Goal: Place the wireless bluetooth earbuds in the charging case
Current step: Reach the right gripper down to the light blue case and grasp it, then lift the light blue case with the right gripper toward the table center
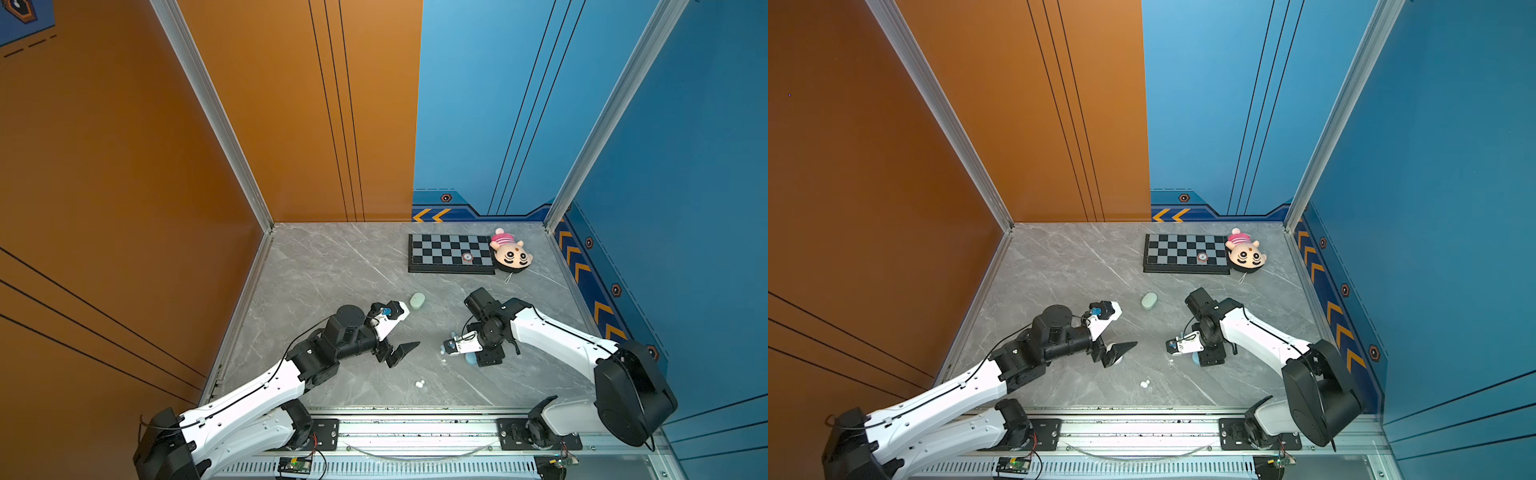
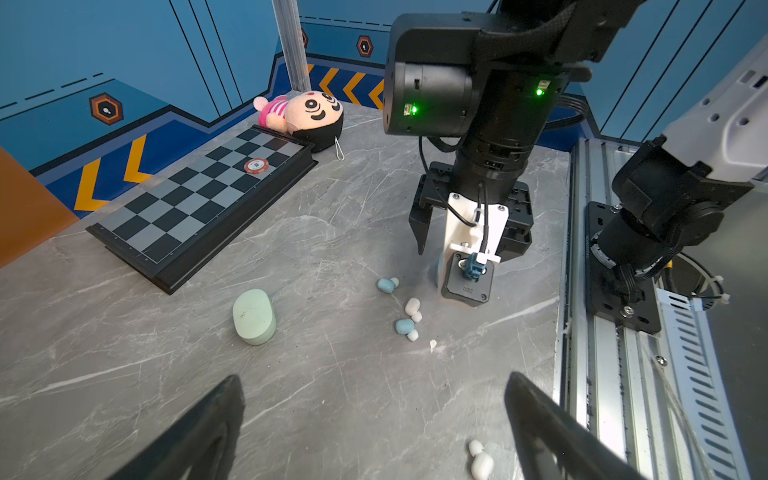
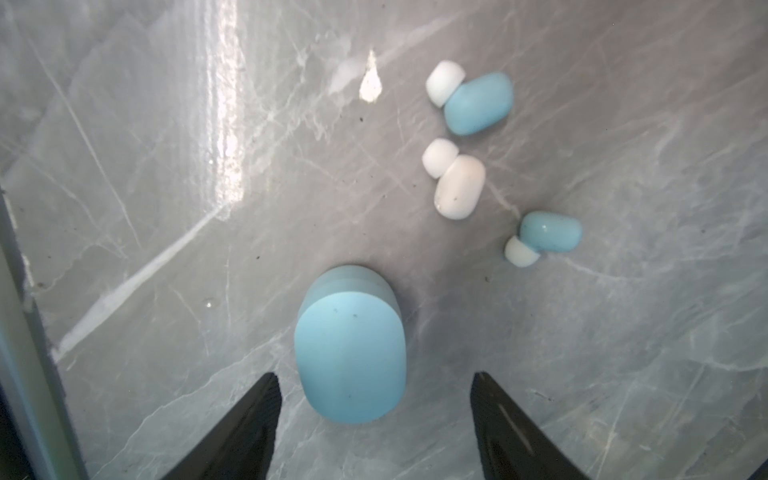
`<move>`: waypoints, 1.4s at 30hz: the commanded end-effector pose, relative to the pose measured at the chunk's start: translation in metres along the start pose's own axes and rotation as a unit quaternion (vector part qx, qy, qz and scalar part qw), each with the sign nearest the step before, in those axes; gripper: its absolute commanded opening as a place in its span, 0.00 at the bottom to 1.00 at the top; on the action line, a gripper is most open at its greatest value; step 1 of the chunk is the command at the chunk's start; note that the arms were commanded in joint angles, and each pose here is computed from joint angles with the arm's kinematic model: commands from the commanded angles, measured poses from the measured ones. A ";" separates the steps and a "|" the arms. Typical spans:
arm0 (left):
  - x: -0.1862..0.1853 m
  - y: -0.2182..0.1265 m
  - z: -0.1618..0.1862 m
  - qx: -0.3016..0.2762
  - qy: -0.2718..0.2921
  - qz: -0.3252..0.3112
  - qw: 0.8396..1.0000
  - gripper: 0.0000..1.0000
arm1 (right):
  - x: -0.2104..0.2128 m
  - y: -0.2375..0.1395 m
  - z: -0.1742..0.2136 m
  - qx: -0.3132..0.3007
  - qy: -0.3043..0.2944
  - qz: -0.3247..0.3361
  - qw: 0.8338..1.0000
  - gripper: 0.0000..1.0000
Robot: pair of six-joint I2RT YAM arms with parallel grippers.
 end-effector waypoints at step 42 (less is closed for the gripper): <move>0.048 -0.058 0.000 -0.071 -0.049 -0.159 0.984 1.00 | -0.041 -0.043 -0.077 -0.088 0.027 0.055 0.994 0.34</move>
Point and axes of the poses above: each gripper's point midway between its finger pads, its own y axis out along the fingers, its own x axis along the line the jaws close on, z = x × y, the point moved 6 cm from there along -y, back along the fingers, and after that the axes turned 2 degrees about y, right-handed, at the moved point
